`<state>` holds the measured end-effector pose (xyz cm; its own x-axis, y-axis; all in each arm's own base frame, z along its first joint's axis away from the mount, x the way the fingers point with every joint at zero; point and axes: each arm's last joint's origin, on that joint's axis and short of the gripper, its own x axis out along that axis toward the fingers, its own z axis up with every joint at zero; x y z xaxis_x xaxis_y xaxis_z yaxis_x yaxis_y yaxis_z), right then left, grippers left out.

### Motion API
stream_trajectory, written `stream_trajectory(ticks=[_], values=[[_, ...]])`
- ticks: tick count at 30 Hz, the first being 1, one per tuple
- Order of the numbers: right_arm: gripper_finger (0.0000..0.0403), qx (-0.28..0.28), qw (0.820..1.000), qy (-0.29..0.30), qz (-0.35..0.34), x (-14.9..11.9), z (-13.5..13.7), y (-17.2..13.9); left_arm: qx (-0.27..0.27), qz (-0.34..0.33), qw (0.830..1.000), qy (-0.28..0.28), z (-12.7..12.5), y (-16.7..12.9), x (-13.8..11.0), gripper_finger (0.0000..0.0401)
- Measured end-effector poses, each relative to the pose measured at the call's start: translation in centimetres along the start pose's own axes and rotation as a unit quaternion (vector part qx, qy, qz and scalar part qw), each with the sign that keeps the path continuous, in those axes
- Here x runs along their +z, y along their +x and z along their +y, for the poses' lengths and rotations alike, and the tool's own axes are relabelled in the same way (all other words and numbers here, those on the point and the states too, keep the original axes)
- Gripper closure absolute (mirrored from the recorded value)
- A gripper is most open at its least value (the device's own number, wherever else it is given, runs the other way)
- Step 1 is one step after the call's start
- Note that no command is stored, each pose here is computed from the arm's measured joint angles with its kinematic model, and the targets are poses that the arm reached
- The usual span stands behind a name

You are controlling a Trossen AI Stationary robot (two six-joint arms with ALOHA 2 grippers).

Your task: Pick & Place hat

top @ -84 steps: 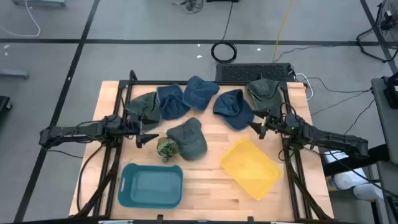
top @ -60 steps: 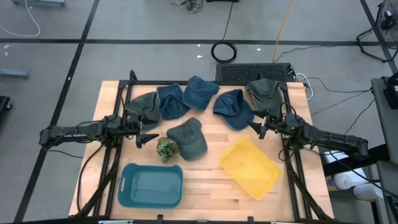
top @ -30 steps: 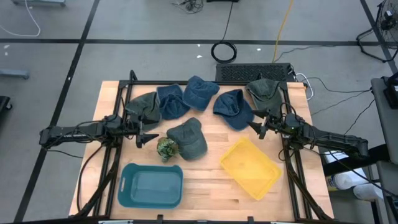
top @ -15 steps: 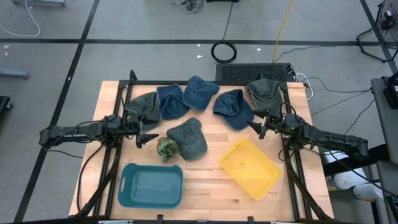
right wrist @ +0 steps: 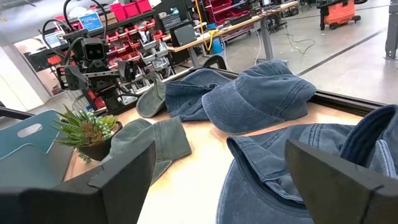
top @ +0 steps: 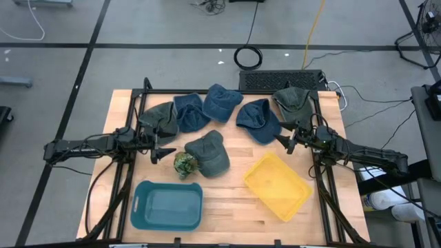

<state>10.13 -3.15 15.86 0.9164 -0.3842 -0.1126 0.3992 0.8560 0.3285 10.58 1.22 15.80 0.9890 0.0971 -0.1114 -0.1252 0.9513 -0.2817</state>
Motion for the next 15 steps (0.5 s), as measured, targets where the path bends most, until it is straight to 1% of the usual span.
stream_trajectory(ticks=[6, 15], values=[[0.0057, 0.006, 1.0, 0.003, -0.02, 0.38, 0.13, -0.01, 0.0, 0.0, 1.0, 0.0, 0.0, 0.0, 0.0, 0.0004], [0.0057, 0.006, 1.0, 0.003, -0.022, 0.42, 0.15, -0.01, 0.0, 0.0, 1.0, 0.0, 0.0, 0.0, 0.0, 0.0004]])
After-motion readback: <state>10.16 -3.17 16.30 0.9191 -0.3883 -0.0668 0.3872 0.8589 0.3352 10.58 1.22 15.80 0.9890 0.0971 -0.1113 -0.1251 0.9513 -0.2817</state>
